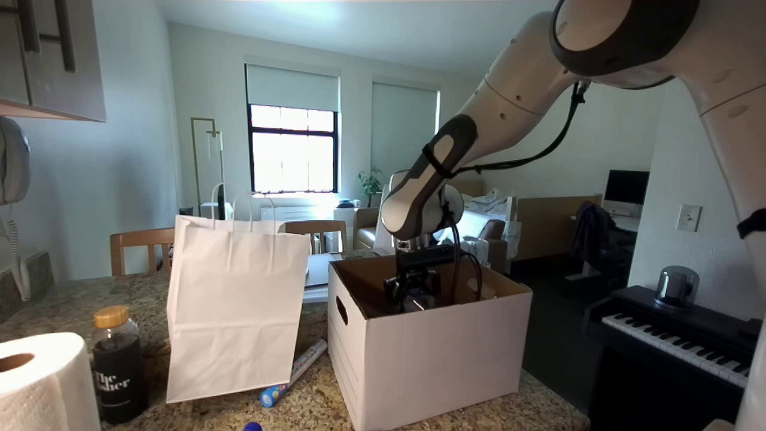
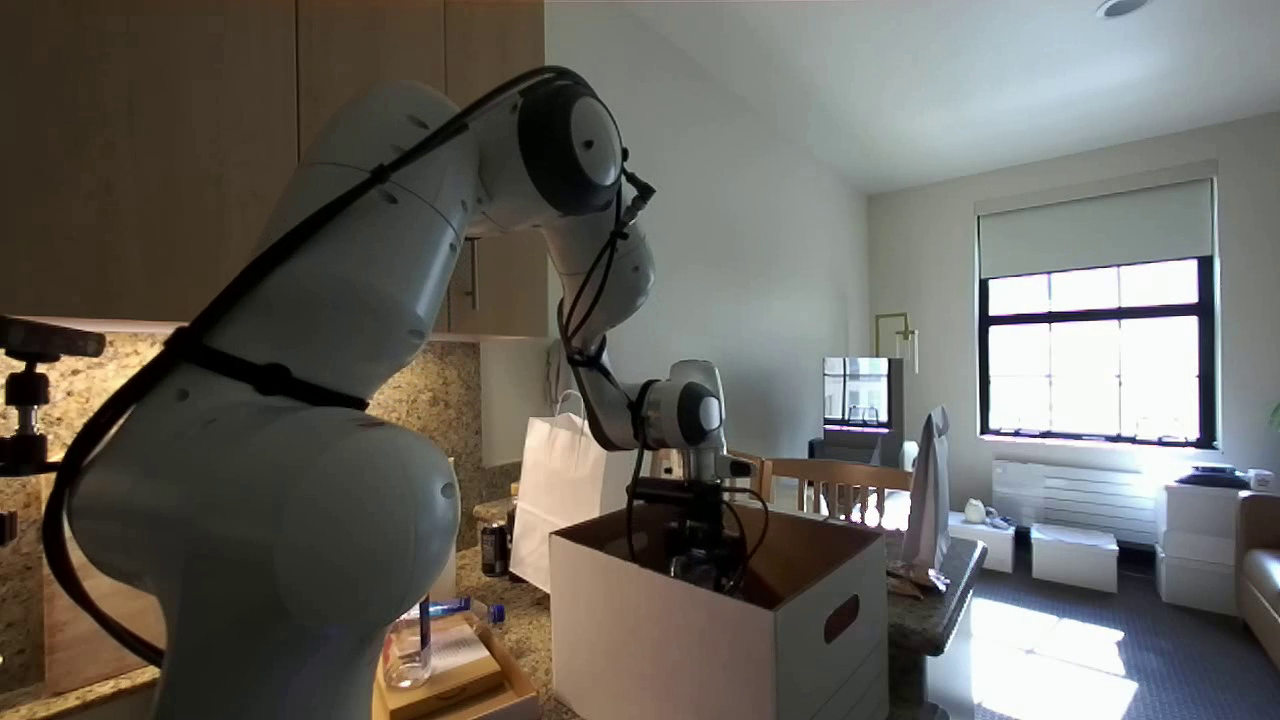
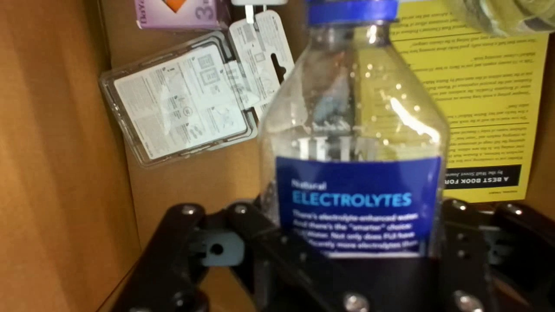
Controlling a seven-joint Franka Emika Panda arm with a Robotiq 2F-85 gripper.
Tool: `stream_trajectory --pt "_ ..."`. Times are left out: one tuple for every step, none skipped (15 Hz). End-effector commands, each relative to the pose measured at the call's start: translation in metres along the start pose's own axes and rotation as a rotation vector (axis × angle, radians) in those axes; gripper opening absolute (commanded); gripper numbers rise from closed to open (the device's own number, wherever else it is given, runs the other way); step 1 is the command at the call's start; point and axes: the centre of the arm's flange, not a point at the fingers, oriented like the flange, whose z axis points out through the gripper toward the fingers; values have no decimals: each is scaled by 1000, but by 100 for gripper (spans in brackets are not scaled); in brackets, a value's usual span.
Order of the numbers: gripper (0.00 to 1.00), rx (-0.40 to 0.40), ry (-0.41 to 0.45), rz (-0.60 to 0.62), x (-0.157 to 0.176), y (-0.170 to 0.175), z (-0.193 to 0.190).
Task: Remove the bottles from the box and put them on the table
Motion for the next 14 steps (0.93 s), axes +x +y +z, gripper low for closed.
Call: stream_trajectory --pt "55 -17 -5 -8 -17 -3 -46" --pt "57 -11 -2 -7 -20 -6 -57" --pt "54 -6 1 -4 -22 -11 -66" --pt "55 7 3 -1 -24 -21 -75" --pt "55 13 3 -3 -28 -30 -85" --pt "55 24 5 -1 -34 -43 -97" --pt "59 28 -8 0 -40 -57 -107" --pt "44 32 -10 7 -46 -71 -117" --pt "40 38 -8 10 -55 -86 -127" --pt "45 44 -4 16 -64 -101 -138" --pt "45 52 0 21 -72 -116 -148" --pt "40 58 9 29 -83 -131 -158" --pt "41 60 19 34 -91 -145 -166" --pt "42 57 23 38 -99 -160 -172"
